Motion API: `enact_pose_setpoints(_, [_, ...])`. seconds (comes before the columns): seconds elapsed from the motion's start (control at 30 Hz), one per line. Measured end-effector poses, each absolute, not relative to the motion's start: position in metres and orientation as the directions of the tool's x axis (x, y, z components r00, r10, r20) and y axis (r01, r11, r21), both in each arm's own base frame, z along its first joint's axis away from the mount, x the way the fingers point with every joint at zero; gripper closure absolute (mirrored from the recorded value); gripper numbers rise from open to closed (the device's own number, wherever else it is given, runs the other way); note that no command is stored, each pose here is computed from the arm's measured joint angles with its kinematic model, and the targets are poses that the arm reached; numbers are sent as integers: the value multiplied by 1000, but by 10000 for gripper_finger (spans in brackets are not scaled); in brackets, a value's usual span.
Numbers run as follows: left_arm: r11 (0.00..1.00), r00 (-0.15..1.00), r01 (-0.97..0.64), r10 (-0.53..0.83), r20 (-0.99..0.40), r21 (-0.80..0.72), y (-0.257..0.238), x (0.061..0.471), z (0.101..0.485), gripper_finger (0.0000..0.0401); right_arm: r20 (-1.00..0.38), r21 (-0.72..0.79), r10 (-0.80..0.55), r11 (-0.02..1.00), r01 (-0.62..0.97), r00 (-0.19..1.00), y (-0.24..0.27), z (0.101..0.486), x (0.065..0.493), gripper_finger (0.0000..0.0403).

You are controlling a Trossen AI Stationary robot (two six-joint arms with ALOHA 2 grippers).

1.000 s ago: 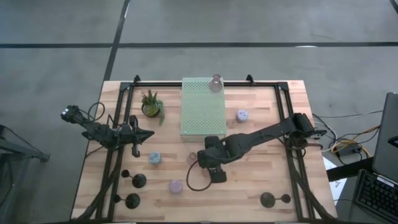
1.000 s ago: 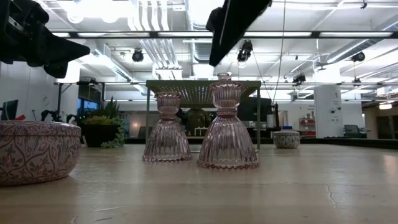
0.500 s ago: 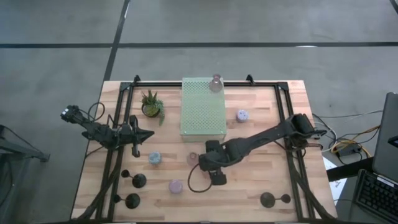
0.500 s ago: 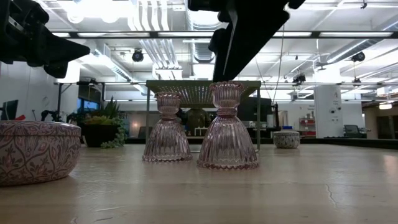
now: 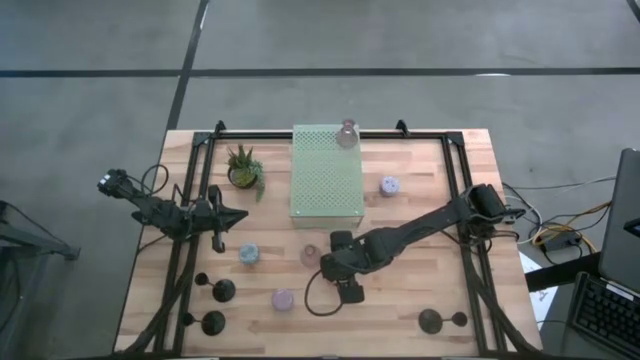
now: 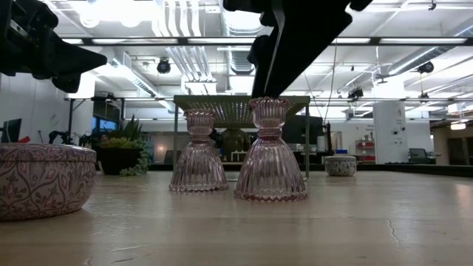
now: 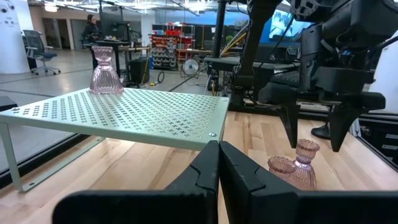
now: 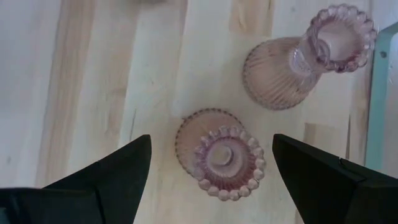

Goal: Pick & Place candle stick holders
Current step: Put the bottom pink glass candle holder on the shelf aligned with the other pink glass candle holder

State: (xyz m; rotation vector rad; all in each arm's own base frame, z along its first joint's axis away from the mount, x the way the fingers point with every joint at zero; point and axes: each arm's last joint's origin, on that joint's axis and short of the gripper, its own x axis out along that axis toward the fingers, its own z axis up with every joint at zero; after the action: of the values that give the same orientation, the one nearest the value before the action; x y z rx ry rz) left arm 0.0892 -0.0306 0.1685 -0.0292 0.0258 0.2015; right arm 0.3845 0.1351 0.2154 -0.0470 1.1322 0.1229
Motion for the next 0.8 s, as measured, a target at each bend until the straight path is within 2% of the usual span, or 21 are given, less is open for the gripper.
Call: enact_pose_setpoints(0.8, [979,979,-200,199,-28,-27,-31,89,169,387,-906,24,64,995,-101,419,134,200,381,78])
